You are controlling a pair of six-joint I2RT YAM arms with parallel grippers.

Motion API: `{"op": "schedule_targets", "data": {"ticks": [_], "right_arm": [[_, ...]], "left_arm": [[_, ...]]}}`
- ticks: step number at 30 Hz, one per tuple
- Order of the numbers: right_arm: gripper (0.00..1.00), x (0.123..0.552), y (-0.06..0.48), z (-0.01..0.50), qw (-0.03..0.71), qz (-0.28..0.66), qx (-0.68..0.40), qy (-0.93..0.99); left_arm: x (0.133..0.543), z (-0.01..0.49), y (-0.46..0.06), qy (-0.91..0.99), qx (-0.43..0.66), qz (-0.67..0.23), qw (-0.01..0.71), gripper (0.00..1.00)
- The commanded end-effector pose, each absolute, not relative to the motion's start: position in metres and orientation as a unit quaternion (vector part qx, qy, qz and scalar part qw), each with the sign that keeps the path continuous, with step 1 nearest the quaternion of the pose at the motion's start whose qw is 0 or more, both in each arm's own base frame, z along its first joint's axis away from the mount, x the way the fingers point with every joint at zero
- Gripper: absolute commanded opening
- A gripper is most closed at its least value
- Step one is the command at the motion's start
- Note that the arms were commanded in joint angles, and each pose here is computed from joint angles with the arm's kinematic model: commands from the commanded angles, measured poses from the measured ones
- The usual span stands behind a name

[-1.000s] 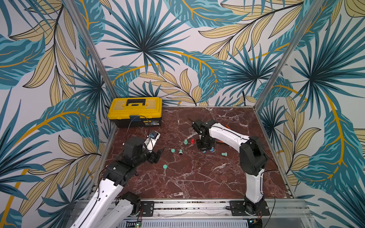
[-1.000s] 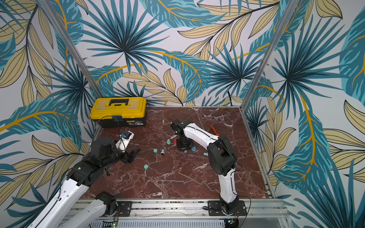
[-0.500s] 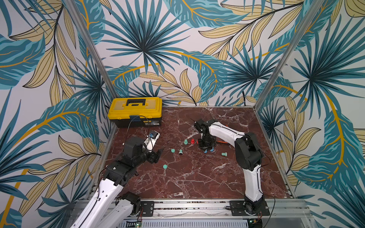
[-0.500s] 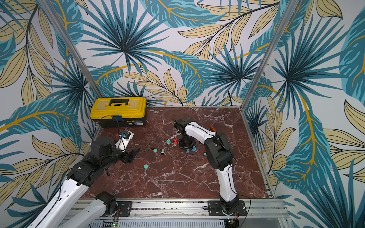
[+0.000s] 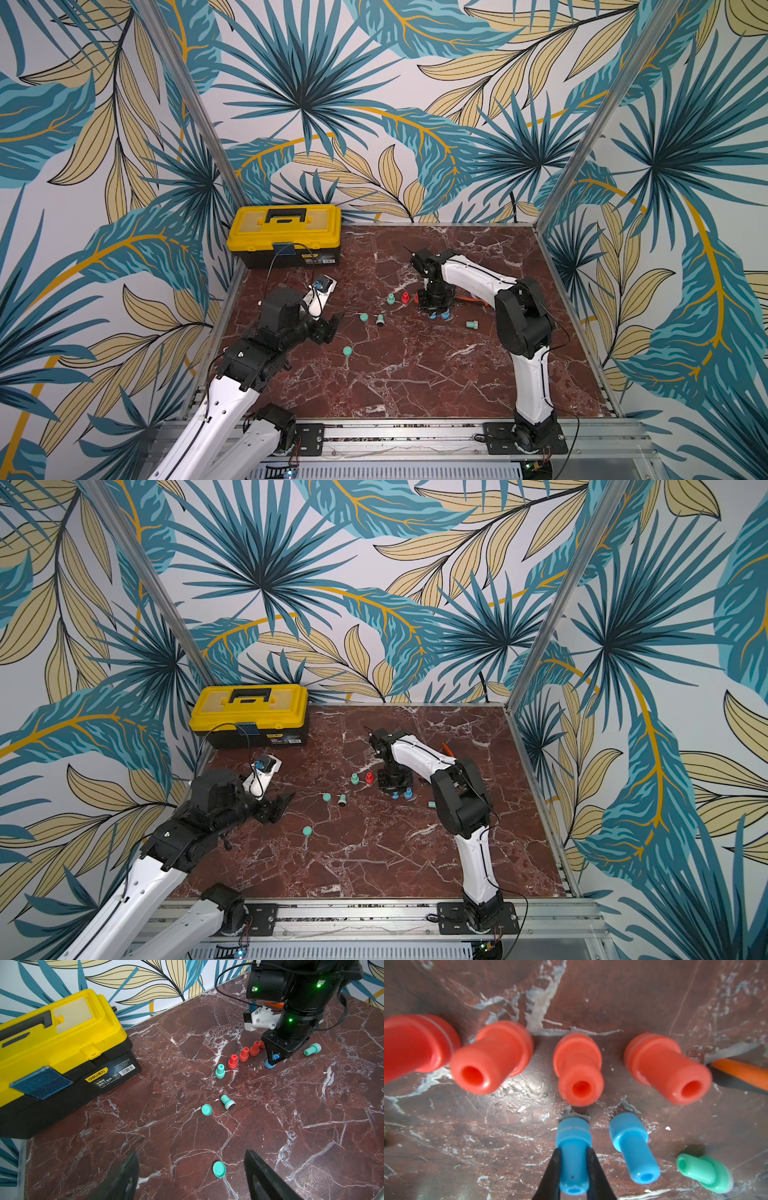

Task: Close the stamp cap
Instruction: Place the stamp at the center of the board.

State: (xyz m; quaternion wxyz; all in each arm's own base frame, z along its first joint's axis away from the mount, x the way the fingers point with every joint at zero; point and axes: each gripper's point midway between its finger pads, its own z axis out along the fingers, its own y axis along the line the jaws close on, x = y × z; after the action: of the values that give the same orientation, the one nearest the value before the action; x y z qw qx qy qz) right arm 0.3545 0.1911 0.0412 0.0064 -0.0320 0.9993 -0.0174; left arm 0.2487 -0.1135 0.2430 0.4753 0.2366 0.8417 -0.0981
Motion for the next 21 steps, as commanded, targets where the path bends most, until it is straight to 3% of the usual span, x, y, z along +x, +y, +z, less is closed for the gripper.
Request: {"op": "schedule_targets", "data": {"ticks": [1,11,21], "right_arm": [[0.13,0.357,0.195,0.036,-0.002,-0.011,-0.035,0.999],[0.24,0.359,0.196,0.045,0.002,-0.007,-0.035,0.999],[0.23,0.354,0.193,0.044,-0.009,-0.012,-0.034,0.999]], "left_arm": [[0.249,0.239,-0.110,0.844,0.235,-0.092,0.473,0.81],[0.249,0.240,-0.110,0.844,0.234,-0.092,0.474,0.83],[0.248,0.240,-0.110,0.843,0.234,-0.092,0.474,0.84]]}}
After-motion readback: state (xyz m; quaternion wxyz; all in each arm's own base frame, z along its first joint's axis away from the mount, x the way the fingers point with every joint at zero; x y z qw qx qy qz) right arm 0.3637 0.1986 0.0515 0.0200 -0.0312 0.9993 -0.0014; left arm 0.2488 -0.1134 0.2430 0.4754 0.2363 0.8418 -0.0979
